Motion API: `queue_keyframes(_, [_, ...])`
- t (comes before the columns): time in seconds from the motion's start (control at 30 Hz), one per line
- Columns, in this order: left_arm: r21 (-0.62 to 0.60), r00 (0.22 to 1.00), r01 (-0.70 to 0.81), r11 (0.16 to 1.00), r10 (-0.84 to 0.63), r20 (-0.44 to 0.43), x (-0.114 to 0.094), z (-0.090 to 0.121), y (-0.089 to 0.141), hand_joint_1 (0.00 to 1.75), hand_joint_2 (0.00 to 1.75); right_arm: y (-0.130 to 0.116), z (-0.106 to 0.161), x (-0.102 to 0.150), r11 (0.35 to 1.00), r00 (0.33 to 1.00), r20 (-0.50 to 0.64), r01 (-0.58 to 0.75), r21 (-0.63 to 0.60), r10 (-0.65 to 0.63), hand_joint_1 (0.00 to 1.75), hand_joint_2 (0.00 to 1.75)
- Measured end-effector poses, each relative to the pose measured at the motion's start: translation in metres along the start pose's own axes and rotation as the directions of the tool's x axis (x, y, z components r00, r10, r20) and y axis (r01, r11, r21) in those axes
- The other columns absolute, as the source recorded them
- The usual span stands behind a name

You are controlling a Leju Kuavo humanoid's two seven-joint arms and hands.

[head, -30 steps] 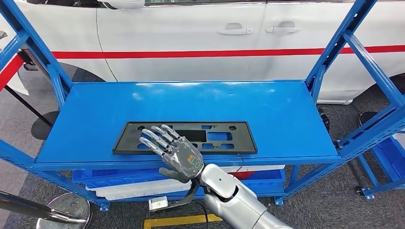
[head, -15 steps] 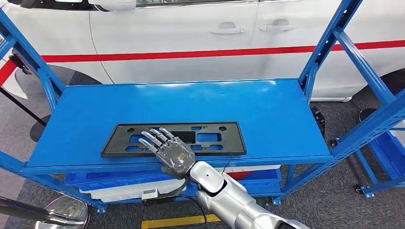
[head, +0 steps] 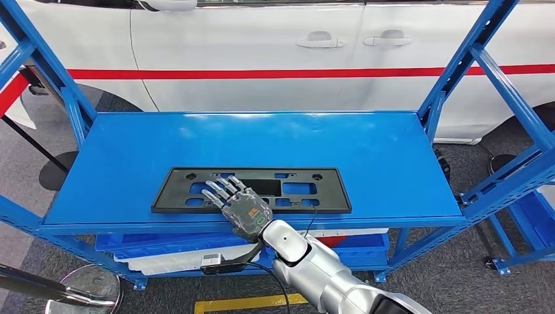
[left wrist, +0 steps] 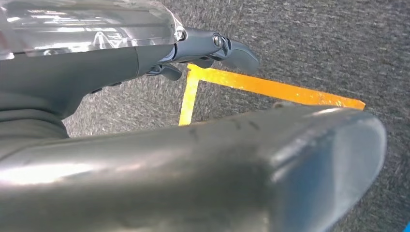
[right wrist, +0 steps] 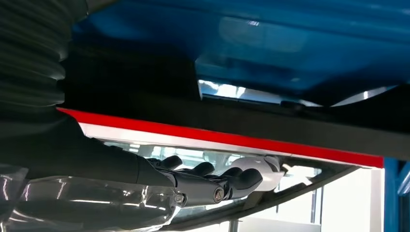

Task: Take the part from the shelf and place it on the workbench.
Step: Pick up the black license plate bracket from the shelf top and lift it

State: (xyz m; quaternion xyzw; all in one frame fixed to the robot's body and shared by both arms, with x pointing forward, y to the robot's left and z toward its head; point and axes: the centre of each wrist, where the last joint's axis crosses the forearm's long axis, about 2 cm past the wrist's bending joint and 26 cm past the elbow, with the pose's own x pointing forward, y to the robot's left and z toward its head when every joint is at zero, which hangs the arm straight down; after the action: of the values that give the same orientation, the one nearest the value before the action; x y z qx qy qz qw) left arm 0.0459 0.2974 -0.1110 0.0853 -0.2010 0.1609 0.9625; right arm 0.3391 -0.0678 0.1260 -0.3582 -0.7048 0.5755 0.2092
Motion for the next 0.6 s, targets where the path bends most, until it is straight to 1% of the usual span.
queue_keyframes(0.33, [-0.01,1.0,0.023,1.0,-0.023,0.009,0.002,-0.001,0.002,0.0,0.0,0.002,-0.001,-0.008,1.0,0.998,-0.062,0.015,-0.013,-0.016,0.0,1.75])
queue_keyframes(0.6, [-0.006,1.0,0.025,1.0,-0.025,0.009,0.002,-0.001,0.004,0.0,0.0,0.003,0.0,-0.013,1.0,0.996,-0.087,0.022,-0.008,-0.022,0.0,1.75])
